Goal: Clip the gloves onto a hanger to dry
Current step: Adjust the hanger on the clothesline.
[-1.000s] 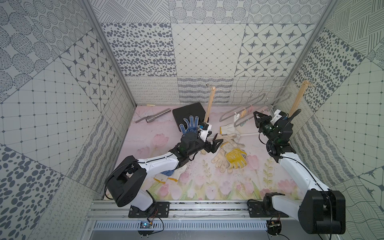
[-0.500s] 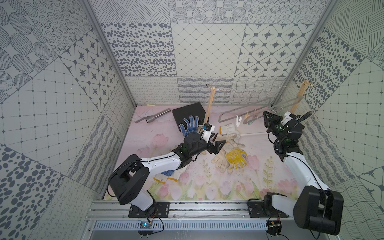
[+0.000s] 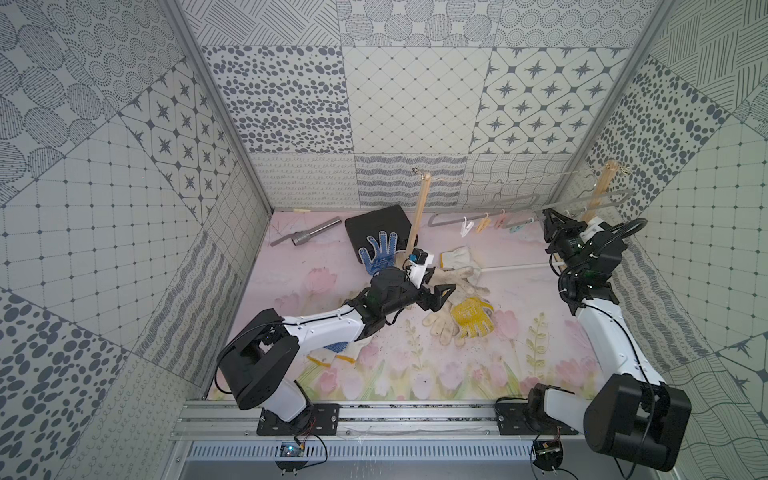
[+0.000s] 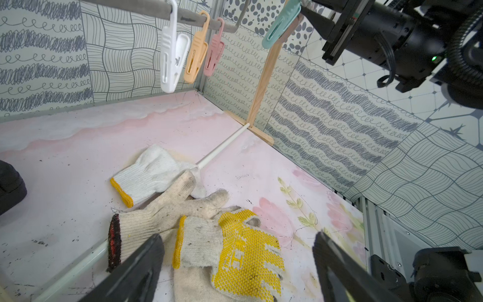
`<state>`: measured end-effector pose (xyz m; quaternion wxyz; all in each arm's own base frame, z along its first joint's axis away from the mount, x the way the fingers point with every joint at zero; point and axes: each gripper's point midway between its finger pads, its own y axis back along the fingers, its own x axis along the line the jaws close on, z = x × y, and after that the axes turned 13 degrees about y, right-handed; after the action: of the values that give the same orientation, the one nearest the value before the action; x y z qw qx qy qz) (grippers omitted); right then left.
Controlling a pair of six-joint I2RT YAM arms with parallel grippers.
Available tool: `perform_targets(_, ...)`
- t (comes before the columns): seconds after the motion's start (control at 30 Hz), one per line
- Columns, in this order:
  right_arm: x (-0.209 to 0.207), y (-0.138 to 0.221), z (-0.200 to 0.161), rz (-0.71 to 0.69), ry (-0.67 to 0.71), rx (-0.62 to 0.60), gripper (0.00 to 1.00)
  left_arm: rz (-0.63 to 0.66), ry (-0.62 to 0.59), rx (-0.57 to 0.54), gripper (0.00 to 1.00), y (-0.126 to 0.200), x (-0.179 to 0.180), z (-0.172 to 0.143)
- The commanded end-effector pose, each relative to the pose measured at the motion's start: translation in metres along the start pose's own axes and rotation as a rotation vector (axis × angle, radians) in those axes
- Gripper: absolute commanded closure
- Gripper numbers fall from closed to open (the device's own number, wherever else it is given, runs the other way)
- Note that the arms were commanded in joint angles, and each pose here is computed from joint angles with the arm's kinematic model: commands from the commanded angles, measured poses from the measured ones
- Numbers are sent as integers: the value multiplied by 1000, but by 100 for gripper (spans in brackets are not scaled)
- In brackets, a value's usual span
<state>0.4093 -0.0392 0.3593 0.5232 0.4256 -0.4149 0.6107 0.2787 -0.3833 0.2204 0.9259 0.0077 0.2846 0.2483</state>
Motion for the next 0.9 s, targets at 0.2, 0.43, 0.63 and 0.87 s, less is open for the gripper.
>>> perform_targets(0.2, 12, -21, 27, -31, -42, -79, 96, -43, 3, -28, 10, 9, -15, 6)
perform_targets(0.43, -1, -43, 26, -69, -51, -50, 97, -38, 5, -26, 10, 12, -14, 3)
perform_targets(0.63, -2, -48, 28, -88, -32, -54, 96, -45, 19, -21, 10, 8, -12, 0)
perform_targets(0.87, -10, -66, 29, -110, -46, -30, 96, -51, 29, -16, 10, 5, -12, -3)
